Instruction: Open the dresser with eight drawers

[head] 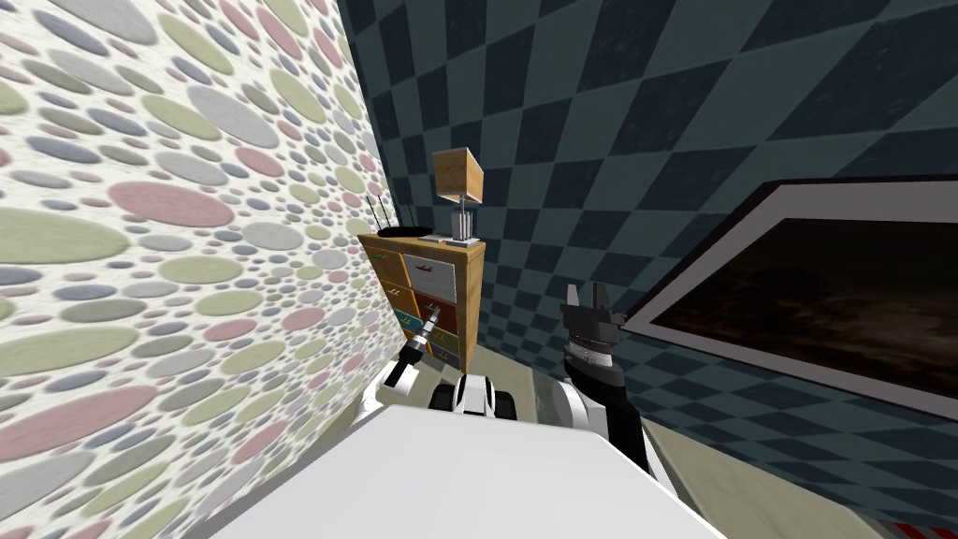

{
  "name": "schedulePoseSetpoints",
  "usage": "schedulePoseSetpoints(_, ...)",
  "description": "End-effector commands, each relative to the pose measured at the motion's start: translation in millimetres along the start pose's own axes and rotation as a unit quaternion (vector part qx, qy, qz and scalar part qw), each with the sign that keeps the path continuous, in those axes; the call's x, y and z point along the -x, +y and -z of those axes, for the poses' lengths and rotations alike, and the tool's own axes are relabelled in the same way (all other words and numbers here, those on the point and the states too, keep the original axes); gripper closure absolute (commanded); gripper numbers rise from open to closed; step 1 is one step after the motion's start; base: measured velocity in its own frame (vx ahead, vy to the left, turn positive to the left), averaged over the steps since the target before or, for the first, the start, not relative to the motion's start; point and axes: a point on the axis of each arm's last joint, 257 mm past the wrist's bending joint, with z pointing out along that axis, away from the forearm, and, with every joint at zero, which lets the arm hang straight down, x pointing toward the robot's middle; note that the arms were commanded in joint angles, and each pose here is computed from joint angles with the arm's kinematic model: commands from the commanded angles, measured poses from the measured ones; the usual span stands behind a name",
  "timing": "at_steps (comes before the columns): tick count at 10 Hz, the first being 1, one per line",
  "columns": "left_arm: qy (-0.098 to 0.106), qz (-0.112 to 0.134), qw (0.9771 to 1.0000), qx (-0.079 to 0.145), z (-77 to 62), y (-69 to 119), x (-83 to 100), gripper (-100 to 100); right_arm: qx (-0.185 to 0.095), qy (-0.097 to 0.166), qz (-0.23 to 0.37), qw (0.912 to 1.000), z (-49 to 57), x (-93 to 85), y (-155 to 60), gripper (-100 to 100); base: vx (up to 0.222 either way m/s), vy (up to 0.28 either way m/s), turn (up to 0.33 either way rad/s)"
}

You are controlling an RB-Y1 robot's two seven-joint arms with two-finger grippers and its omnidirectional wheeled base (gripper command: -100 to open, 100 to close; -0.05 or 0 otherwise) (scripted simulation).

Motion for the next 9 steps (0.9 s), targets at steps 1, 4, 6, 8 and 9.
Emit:
schedulePoseSetpoints(1, 0.006, -0.003, 0.9999, -0.008, 5.6, 13.1, 18.0, 100, 0.0, 0.0, 0.0, 1.0, 0.0, 0.0, 0.0, 0, 0.01, -0.084, 0.036)
schedulePoseSetpoints(4, 0.012, -0.001, 0.9999, 0.004, 17.4, 31.6, 12.3, 100, 0.0, 0.0, 0.0, 1.0, 0.0, 0.0, 0.0, 0, 0.02, -0.064, 0.025)
schedulePoseSetpoints(6, 0.016, -0.003, 0.9997, -0.019, 20.0, 32.2, 34.4, 100, 0.0, 0.0, 0.0, 1.0, 0.0, 0.0, 0.0, 0, 0.007, -0.103, 0.053)
schedulePoseSetpoints(8, 0.02, -0.002, 0.9998, 0.0, 27.6, 48.8, 30.6, 100, 0.0, 0.0, 0.0, 1.0, 0.0, 0.0, 0.0, 0, 0.006, -0.034, 0.01)
schedulePoseSetpoints(9, 0.022, -0.007, 0.9994, -0.027, 26.0, 42.3, 54.8, 100, 0.0, 0.0, 0.0, 1.0, 0.0, 0.0, 0.0, 0, 0.002, -0.102, 0.035)
